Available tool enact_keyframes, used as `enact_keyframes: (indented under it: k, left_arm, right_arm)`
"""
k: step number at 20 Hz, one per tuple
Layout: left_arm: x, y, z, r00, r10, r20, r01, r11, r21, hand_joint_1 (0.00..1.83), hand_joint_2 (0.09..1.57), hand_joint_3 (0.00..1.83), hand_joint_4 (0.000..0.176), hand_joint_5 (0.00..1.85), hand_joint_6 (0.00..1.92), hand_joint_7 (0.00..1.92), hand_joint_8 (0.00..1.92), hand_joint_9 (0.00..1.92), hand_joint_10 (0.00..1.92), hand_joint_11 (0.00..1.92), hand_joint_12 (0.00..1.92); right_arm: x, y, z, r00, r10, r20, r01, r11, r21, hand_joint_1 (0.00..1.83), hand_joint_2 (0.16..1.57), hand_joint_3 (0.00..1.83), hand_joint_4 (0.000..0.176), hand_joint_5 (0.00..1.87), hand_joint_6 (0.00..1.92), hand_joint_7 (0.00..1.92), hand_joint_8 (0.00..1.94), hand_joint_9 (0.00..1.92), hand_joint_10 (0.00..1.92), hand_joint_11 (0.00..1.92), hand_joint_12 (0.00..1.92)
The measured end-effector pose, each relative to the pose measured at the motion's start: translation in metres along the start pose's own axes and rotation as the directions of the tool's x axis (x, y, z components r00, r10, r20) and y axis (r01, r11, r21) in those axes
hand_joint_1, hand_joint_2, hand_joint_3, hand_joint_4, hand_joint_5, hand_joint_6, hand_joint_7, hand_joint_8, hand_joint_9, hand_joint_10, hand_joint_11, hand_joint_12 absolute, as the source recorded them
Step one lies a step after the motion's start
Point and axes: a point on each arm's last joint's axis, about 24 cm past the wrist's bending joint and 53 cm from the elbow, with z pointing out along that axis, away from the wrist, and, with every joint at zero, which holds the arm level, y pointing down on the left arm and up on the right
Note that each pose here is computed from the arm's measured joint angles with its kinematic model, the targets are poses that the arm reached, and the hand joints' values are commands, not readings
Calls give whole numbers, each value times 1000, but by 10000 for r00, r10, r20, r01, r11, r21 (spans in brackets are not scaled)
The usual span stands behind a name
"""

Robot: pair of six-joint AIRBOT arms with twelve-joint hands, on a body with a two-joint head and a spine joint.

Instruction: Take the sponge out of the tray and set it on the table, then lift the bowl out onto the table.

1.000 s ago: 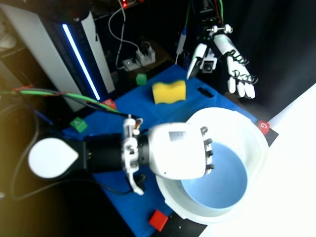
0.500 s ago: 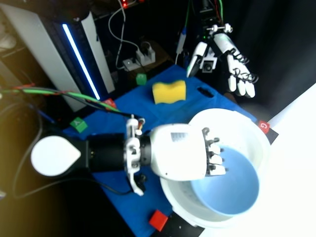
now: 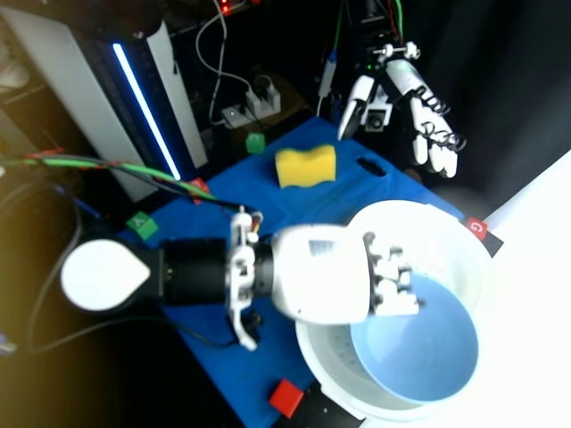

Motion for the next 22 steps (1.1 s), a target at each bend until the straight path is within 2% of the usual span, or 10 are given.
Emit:
enact_keyframes:
  k: [3,5,6,8,10,12,14,17,19,22]
  left_arm:
    - [-1,1,0,10000,-50,65,50,10000,-40,601,998,1,98,220,0,216,1,127,1,0,417]
    - [-1,1,0,10000,-26,40,26,10000,-15,595,999,0,100,208,1,203,3,108,5,0,360]
    - [-1,0,0,10000,-22,34,22,10000,-12,599,993,0,95,205,0,203,2,104,2,0,300]
    - [-1,1,0,10000,-43,63,43,10000,-25,590,990,0,109,210,1,197,1,102,2,0,311]
    - [-1,1,0,10000,-43,61,43,10000,-29,583,999,2,107,214,0,191,0,111,0,0,414]
    - [-1,1,0,10000,-43,61,43,10000,-29,572,997,0,96,205,1,190,0,114,1,0,439]
    - [-1,1,0,10000,-39,61,40,10000,-29,590,986,0,87,214,4,198,3,121,3,0,443]
    - [-1,1,0,10000,-45,61,45,10000,-24,599,976,0,96,219,4,197,1,123,3,0,435]
    - [-1,1,0,10000,-69,67,69,10000,-15,586,972,0,92,217,0,196,0,123,0,0,445]
    - [1,-1,0,9999,-128,66,127,9999,51,591,976,0,85,197,0,194,0,116,0,0,441]
  right_arm:
    - [-11,2,-6,9995,206,256,-201,9996,-184,1024,1391,0,57,325,0,338,0,416,0,22,970]
    - [-12,0,-7,9994,177,282,-174,9998,-124,805,1364,0,85,182,0,196,0,244,0,0,704]
    - [-12,0,-7,9994,192,295,-188,9997,-124,706,1328,0,115,102,0,124,0,150,0,0,536]
    - [-14,-1,-7,9992,174,354,-171,9998,-85,567,1271,0,141,31,1,55,1,68,3,0,283]
    - [-15,-6,-7,9992,-46,405,40,9999,143,467,1191,0,134,7,2,28,3,32,4,0,135]
    - [-19,-16,-8,9984,-154,546,124,9984,548,443,1130,0,128,5,0,26,0,16,0,0,149]
    - [-27,-31,-12,9970,-242,735,162,9941,1076,462,1077,0,107,48,5,59,4,48,6,0,167]
    - [-35,-47,-15,9948,-279,977,113,9860,1663,480,1065,0,95,59,6,68,4,40,0,0,145]
    - [-35,-51,-13,9944,-287,1015,96,9831,1831,537,1050,0,72,137,3,138,3,109,5,0,345]
    - [-28,-50,-4,9952,-231,950,50,9825,1862,588,1060,1,67,175,2,169,2,152,7,0,415]
